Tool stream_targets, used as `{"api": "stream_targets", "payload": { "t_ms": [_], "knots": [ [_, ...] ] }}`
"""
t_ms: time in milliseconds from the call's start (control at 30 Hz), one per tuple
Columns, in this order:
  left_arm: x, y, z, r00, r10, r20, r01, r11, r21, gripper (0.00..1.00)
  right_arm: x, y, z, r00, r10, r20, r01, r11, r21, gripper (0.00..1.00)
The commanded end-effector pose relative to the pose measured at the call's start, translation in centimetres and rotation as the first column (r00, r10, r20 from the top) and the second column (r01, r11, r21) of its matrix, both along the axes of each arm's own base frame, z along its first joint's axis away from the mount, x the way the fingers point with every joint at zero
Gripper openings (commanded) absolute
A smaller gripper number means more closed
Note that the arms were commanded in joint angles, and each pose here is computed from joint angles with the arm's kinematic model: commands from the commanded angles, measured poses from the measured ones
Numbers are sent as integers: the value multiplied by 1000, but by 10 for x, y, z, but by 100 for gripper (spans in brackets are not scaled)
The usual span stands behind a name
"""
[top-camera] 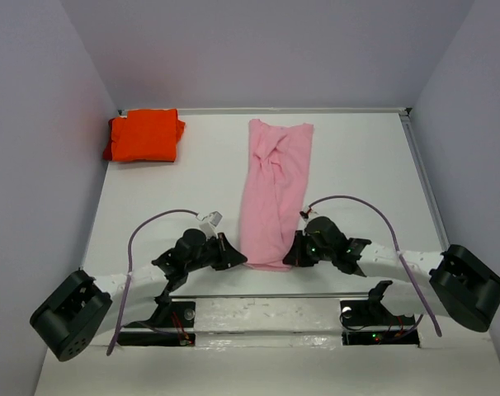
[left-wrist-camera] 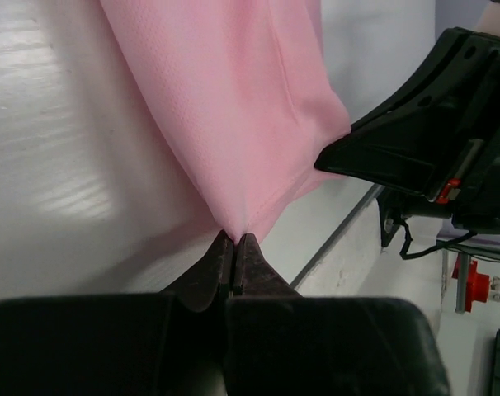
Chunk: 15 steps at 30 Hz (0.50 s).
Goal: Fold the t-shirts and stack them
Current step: Grab the bottom of the folded rectangular tshirt with both arms
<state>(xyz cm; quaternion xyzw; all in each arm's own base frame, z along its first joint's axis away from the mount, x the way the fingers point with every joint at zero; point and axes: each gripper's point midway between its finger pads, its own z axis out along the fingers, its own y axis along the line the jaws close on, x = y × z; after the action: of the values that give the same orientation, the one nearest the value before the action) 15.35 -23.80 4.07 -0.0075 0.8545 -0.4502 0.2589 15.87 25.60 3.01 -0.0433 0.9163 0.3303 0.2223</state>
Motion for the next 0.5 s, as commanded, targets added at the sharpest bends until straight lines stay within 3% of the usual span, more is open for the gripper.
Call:
{"api": "stream_targets", "payload": {
  "t_ms": [0, 267, 467],
  "knots": [
    [-5, -3, 12, 999, 54, 1, -54, 998, -34, 0, -13, -8, 1, 1000, 11, -15, -11, 1000, -11, 0],
    [-25, -25, 34, 1000, 20, 7, -19, 997, -76, 0, -17, -22, 26, 999, -36, 16, 36, 999, 8, 0],
    [-13, -29, 45, 997, 37, 61, -34, 998, -50, 0, 10, -33, 70, 978, -139, 157, 141, 990, 4, 0]
  ]
}}
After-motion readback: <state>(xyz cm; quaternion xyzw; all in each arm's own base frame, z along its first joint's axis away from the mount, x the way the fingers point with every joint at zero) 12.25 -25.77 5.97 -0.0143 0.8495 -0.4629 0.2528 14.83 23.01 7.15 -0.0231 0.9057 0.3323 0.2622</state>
